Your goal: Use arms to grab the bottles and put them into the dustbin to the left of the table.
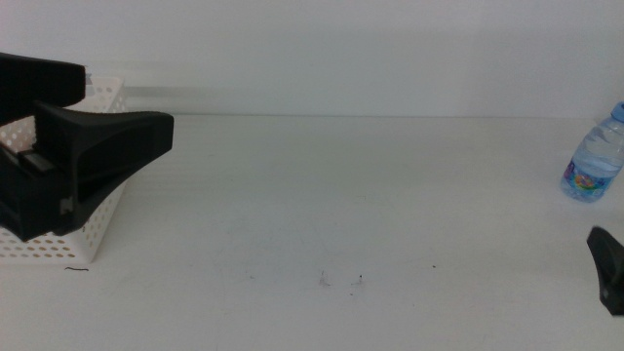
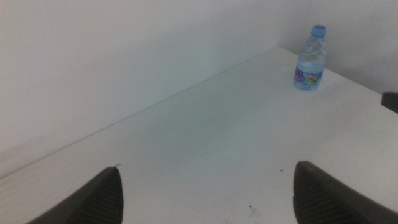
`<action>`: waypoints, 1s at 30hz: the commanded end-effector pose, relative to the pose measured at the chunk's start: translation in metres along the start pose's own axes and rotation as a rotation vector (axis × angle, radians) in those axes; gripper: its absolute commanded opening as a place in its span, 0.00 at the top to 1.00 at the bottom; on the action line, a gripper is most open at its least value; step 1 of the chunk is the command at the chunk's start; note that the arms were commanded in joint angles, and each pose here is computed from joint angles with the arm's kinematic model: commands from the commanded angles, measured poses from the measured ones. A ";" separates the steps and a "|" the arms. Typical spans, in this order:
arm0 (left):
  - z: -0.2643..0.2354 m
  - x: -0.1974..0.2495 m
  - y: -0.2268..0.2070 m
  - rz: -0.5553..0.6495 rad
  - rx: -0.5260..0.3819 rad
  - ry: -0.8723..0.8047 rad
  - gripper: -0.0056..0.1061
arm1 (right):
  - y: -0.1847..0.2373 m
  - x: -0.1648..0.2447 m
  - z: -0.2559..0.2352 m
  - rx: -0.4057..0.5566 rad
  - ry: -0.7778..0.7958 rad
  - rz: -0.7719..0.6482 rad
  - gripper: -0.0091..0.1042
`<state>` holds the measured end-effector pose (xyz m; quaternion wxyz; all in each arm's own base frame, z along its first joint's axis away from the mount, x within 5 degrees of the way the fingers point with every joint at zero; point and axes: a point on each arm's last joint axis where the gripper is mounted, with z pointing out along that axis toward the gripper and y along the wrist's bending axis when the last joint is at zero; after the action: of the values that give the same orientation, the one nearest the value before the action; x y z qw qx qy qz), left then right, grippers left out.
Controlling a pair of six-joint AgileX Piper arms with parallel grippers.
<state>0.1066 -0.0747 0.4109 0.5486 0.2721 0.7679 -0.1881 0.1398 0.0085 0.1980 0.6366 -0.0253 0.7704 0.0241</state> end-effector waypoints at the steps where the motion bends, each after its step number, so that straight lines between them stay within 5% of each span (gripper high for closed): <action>1: 0.000 0.000 0.000 -0.011 -0.001 -0.010 0.11 | 0.000 -0.006 0.008 -0.002 -0.080 0.046 0.16; 12: 0.000 0.000 0.000 -0.011 -0.001 -0.010 0.11 | -0.004 0.025 0.037 0.031 0.078 -0.025 0.16; 19: 0.000 0.000 0.000 -0.011 -0.001 -0.010 0.11 | -0.031 0.031 0.044 0.333 0.009 0.025 0.16; 30: 0.000 0.000 0.000 -0.011 -0.001 -0.010 0.11 | -0.036 0.016 0.100 0.361 -0.027 -0.026 0.16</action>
<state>0.1066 -0.0747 0.4110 0.5489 0.2712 0.7678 -0.1887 0.2286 -0.0187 0.1616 0.6354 0.0802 0.7598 -0.1119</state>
